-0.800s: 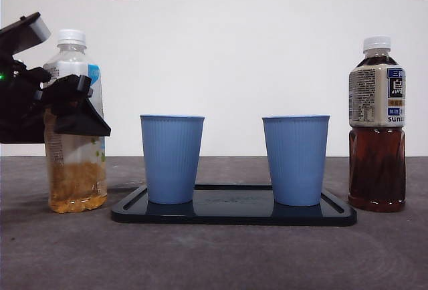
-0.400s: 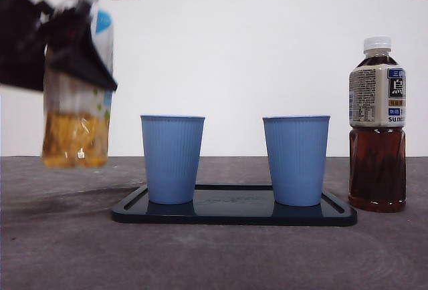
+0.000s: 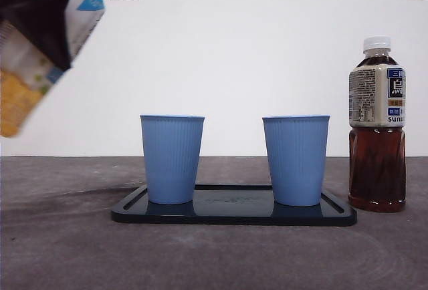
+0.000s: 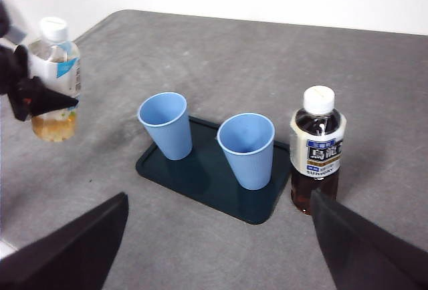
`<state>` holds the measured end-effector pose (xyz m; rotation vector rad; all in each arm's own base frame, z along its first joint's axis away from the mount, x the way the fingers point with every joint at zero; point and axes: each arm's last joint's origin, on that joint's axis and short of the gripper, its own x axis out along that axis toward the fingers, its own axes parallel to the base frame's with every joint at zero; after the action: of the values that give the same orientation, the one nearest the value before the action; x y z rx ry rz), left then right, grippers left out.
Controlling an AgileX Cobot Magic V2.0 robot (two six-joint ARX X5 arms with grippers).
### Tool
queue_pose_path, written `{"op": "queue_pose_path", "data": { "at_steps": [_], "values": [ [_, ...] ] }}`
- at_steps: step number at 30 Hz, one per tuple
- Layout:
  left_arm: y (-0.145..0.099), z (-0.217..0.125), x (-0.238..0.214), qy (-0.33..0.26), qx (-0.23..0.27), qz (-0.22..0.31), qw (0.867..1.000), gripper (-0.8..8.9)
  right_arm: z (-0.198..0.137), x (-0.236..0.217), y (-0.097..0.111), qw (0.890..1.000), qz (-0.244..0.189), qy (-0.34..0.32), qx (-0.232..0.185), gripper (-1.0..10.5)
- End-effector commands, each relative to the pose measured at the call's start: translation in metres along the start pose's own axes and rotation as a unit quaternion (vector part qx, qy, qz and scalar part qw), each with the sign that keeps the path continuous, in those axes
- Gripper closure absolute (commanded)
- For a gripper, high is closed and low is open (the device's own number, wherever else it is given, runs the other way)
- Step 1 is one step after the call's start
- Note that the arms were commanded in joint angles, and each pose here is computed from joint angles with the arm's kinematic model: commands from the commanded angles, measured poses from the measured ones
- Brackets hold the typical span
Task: Pour the drink into the cup
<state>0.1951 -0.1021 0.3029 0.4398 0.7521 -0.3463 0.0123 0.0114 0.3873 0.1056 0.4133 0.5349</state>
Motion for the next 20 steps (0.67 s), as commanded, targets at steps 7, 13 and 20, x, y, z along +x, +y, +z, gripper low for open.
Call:
{"op": "queue_pose_path", "data": {
  "at_steps": [7,13,20],
  "values": [
    [-0.009,0.031,0.009,0.082,0.091,0.09,0.988,6.6,0.003,-0.003,0.001,1.0,0.006,-0.009,-0.007,5.1],
    [-0.028,0.046,0.041,0.161,0.176,0.134,0.962,6.59,0.003,-0.003,0.001,1.0,0.006,-0.009,-0.007,5.1],
    [-0.053,0.058,0.065,0.207,0.269,0.19,0.921,6.59,0.003,-0.003,0.001,1.0,0.006,-0.009,-0.007,5.1]
  ]
}}
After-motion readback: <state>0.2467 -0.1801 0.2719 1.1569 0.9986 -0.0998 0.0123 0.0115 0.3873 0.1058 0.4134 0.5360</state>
